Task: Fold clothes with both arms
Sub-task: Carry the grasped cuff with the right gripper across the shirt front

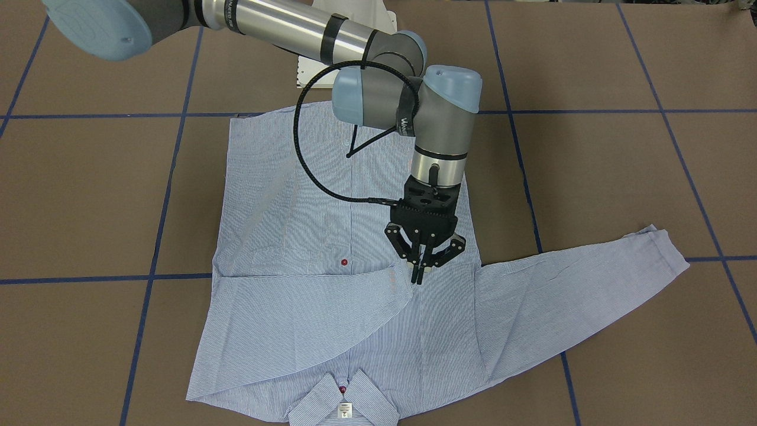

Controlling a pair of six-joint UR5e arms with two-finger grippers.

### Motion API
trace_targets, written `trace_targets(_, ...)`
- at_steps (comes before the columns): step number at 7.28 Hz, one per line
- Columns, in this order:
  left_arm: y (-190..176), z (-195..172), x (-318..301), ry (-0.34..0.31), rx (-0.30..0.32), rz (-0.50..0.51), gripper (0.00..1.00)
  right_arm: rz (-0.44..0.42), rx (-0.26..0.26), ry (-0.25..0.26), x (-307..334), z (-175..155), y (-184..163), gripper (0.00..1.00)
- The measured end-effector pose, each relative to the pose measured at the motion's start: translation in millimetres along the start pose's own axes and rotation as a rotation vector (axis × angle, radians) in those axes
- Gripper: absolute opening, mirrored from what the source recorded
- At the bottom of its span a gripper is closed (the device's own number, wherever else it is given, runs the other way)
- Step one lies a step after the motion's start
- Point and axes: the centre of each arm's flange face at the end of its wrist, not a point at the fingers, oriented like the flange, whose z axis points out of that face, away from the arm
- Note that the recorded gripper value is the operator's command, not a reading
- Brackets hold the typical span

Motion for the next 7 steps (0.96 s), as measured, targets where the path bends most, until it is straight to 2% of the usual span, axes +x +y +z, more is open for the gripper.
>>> trace_targets(2,0,2,-2,0.000,-0.002,-0.003,1.00,0.007,-0.008,0.002,-29,-15,1,1.00)
trace_targets(3,0,5,-4,0.001,0.000,-0.002,1.00,0.012,-0.030,-0.005,-37,-24,-7,1.00)
trace_targets(5,4,17,-6,0.007,0.041,0.056,1.00,-0.005,-0.131,-0.003,-30,-38,-56,1.00)
trace_targets(7,16,54,3,0.048,0.058,0.111,1.00,-0.084,-0.222,0.009,32,-56,-111,1.00)
